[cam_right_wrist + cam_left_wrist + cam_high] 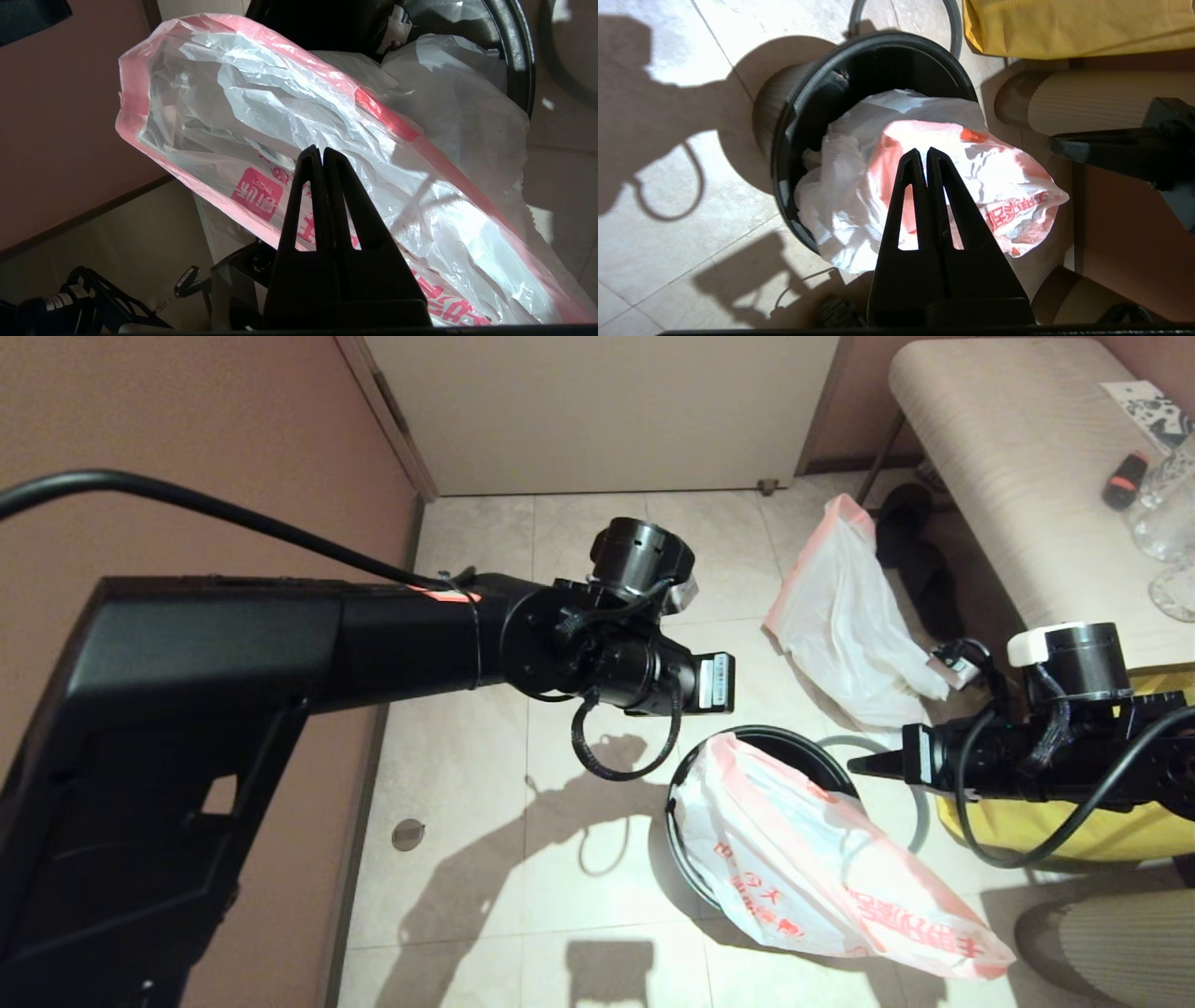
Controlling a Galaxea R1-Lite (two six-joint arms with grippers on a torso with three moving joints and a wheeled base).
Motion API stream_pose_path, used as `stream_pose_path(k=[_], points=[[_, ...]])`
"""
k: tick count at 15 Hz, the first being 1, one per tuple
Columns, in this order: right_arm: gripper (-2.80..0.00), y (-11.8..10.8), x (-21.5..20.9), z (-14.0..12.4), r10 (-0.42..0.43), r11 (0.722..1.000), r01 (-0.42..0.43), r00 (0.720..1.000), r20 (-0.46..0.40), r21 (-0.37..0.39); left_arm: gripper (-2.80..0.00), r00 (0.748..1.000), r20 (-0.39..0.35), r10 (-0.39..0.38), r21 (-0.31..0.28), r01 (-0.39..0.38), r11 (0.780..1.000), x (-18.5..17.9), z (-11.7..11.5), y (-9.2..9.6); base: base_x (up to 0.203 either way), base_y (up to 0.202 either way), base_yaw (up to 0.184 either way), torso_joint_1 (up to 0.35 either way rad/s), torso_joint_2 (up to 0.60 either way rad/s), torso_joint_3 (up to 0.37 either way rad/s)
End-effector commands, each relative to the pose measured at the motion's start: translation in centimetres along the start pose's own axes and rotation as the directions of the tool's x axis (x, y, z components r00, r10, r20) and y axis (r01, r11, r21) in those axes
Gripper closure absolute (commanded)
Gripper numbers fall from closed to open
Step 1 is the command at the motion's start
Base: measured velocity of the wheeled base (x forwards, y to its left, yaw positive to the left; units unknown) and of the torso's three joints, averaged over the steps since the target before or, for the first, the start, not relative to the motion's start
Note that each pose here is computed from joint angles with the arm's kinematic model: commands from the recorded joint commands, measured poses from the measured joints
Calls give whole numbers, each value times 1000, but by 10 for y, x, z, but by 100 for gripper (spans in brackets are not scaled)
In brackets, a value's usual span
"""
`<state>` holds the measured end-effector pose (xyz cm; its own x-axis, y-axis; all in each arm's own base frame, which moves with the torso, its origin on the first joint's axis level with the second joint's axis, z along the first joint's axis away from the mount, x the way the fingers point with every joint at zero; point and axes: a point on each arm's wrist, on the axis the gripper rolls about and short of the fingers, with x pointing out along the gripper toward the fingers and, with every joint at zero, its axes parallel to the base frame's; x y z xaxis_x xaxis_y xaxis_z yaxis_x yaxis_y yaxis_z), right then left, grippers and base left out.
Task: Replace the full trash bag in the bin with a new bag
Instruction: Put the new garbage bag on the trash can
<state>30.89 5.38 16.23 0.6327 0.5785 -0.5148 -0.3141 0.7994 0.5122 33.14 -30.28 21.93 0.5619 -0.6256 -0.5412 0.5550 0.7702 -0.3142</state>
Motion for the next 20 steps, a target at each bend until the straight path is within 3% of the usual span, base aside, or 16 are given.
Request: stream_pose_path(k=[1,6,9,12,14,15,20], points=[[0,-2,4,-4,1,1000,-1,1000,-18,8,0,999,-31,-9,8,9,1000,10,-9,-8,0,0,0,0,0,0],[0,-5,9,-6,1,1000,-1,999,-35,17,0,997,-71,21,26,-19,999,33,-27,-14,0,0,0,0,0,0],[0,-3,10,-7,7,1000,-6,999,-39,14,0,991,13,133,27,-133,991,26,-19,-14,0,0,0,0,0,0],[0,0,11,-8,12,1000,-11,999,-43,10,0,988,73,139,17,-140,990,5,-6,-19,0,0,0,0,0,0],[0,-1,12,-9,12,1000,-11,999,-46,9,0,988,59,145,18,-146,989,4,-8,-19,0,0,0,0,0,0],[0,0,13,-9,13,1000,-13,999,-49,10,-280,988,35,151,22,-152,988,6,-11,-19,0,0,0,0,0,0],[0,1,13,-9,15,1000,-15,999,-49,8,-280,988,7,152,27,-152,988,12,-16,-19,0,0,0,0,0,0]])
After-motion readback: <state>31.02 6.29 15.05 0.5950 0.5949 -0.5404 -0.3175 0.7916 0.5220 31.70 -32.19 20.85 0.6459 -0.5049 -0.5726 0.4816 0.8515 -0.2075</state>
